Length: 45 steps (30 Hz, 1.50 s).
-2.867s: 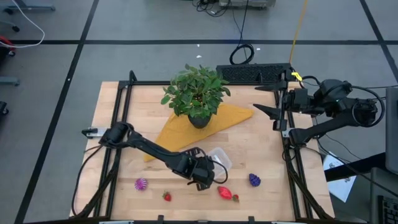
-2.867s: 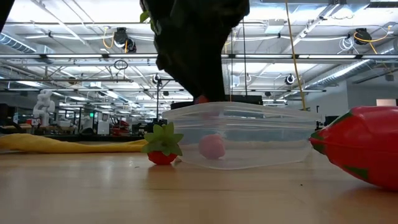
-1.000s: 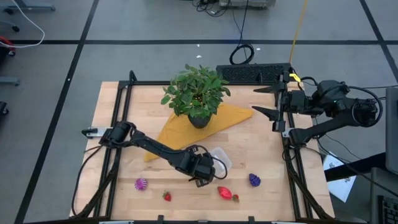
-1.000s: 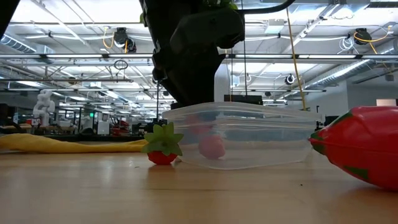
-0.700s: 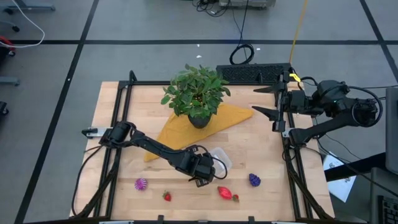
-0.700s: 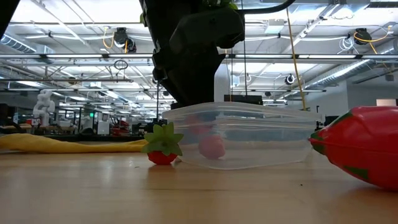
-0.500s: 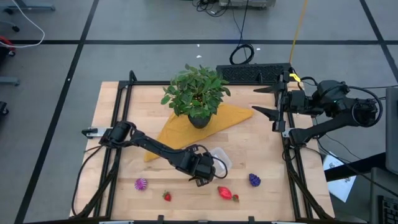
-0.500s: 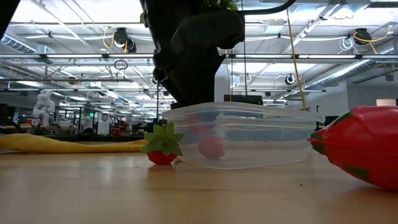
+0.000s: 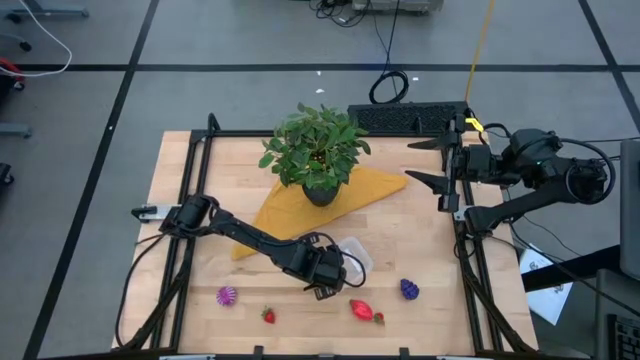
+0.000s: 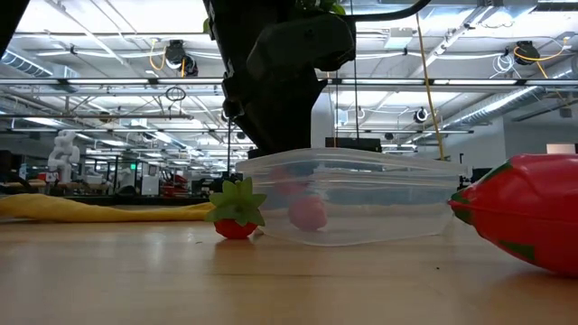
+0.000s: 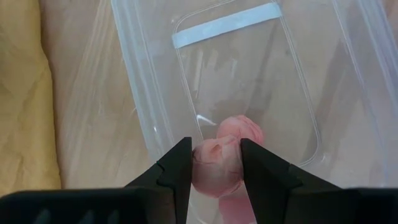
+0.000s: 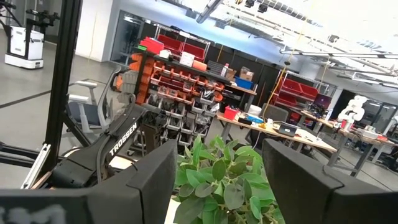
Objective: Pick and placing Produce into tupperware
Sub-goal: Put the lychee into the transparent bin, then put the top strawberry into the transparent bin
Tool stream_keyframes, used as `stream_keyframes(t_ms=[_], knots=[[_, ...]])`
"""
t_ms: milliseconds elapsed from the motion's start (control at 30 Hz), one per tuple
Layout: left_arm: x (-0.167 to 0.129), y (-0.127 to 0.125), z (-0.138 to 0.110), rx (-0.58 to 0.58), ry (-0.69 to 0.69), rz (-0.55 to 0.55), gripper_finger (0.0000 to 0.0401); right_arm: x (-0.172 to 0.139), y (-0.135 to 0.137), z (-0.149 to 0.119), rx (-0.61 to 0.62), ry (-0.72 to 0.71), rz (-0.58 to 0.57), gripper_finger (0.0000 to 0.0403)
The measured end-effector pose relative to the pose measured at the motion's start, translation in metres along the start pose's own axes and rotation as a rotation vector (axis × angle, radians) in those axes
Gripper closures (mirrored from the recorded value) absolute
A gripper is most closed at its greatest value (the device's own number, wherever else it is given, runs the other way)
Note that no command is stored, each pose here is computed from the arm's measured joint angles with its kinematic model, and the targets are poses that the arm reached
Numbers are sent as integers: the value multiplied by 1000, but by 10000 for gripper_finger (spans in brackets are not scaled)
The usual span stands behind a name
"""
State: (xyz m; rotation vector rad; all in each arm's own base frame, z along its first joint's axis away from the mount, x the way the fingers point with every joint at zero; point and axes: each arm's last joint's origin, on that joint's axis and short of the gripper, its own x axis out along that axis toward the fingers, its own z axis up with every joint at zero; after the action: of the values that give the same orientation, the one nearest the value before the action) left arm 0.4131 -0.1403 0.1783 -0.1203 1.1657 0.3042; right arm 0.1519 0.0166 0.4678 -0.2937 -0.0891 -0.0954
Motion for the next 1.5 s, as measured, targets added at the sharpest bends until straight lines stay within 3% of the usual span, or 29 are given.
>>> stream_keyframes(t_ms=[833,1233,1500], knots=[[0,-1,-1,-48,31,-45,275,0,0,0,0,0,0,174],[0,0,0,-60,11,-17,175,0,0,-1,10,7,3,174],[-4,1,1,-31,6,-26,145,0,0,-1,11,7,2,174]])
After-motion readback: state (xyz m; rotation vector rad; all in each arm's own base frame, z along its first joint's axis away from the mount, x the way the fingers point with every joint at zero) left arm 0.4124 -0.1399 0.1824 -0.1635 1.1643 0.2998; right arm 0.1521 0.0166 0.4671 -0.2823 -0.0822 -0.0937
